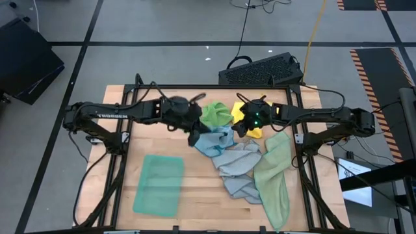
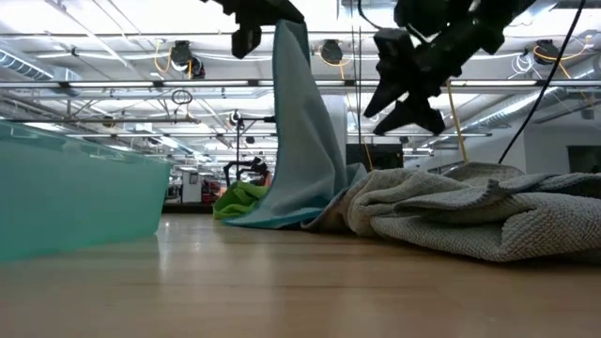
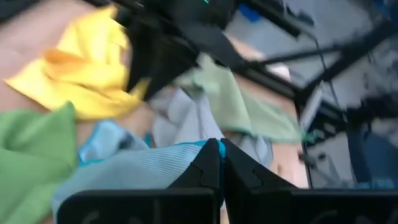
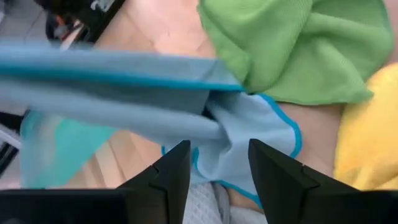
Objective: Fold microfiber towels
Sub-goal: Fold the blue microfiber cloth
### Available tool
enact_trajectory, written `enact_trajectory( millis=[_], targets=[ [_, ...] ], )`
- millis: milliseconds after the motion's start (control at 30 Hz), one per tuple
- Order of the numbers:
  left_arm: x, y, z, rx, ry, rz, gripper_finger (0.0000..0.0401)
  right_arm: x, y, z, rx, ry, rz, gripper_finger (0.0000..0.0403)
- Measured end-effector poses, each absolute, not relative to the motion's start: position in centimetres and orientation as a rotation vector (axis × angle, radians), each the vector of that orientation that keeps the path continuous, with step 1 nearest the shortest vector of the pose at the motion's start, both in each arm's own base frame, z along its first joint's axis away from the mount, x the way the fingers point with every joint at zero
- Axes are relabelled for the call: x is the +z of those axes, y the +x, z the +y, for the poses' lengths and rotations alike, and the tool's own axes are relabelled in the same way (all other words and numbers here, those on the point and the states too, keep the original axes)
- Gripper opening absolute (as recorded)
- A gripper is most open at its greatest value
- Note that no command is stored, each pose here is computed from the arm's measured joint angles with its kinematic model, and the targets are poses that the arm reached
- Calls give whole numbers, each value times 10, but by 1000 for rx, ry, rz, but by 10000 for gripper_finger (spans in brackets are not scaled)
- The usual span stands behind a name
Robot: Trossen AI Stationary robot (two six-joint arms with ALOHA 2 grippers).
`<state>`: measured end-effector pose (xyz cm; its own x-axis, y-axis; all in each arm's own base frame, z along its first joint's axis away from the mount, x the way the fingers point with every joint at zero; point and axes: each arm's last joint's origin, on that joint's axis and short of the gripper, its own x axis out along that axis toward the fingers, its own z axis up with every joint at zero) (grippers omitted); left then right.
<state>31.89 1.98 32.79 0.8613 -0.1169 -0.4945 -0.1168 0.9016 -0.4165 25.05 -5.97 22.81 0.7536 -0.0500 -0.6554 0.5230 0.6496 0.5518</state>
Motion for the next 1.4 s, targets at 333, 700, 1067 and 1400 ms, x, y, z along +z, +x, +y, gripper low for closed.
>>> enact_trajectory(
  millis=[333,700,1067,1400],
  targets=[
    [318,314,-17,22,-487,662,2,195,262,-86,-223,729,737,192],
    [327,307,-36,70,-668,627,3,161,270,-114,-159,705,775,209],
    [344,285,-37,273,-644,514,3,122,285,-100,151,703,860,124],
    [337,282,-21,354,-607,580,3,138,285,-83,248,737,859,17]
  ],
)
